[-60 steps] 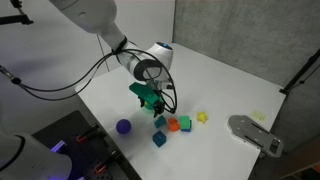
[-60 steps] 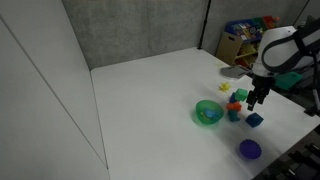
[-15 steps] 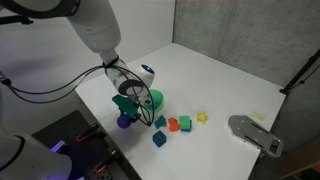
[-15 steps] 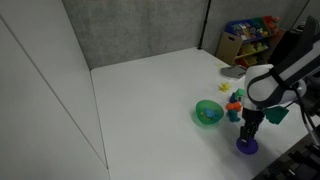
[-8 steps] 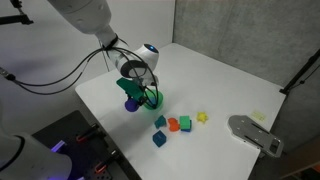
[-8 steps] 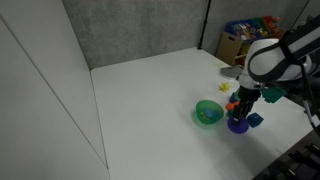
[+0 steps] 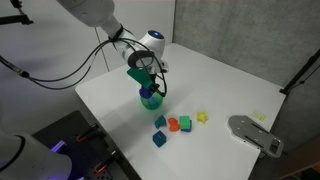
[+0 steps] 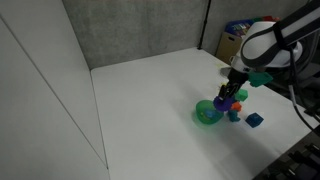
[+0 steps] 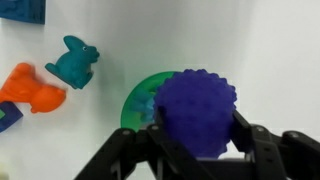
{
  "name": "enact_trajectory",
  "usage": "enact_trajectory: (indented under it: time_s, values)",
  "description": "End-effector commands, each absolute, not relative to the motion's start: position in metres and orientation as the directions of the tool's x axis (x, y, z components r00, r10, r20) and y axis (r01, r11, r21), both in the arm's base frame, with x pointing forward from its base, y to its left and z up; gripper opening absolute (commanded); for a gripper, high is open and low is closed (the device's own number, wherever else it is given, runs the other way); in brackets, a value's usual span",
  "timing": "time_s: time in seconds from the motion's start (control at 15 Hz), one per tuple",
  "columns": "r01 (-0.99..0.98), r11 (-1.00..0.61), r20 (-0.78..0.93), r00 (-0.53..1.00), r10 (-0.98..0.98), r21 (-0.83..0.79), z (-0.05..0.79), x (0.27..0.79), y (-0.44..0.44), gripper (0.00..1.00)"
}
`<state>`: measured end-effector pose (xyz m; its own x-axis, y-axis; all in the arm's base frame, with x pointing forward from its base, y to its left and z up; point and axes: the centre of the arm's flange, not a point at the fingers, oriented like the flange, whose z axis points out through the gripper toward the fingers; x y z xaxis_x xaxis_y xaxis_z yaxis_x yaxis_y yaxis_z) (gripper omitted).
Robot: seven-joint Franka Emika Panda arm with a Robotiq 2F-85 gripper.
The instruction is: Remove the orange object from the bowl and put the blue object inside
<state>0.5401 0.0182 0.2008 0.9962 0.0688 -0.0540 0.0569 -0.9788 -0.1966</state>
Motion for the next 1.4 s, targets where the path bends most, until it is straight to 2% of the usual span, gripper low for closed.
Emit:
enact_trajectory:
  time_s: [0.0,0.07,0.13,0.93,1.33]
  values:
    - [0.015,-0.981,-0.019,1.0,0.019,-0.193,0.201,0.558,0.023,0.93]
    - [0.014,-0.982,-0.013,1.0,0.017,-0.19,0.202,0.558,0.023,0.99]
    - [0.015,-0.982,-0.009,1.0,0.017,-0.189,0.205,0.557,0.023,1.0]
    - [-0.031,-0.991,0.058,0.998,-0.039,-0.129,0.28,0.532,-0.028,1.0]
    - [-0.083,-0.996,0.0,0.997,-0.083,-0.036,0.344,0.509,-0.063,1.0]
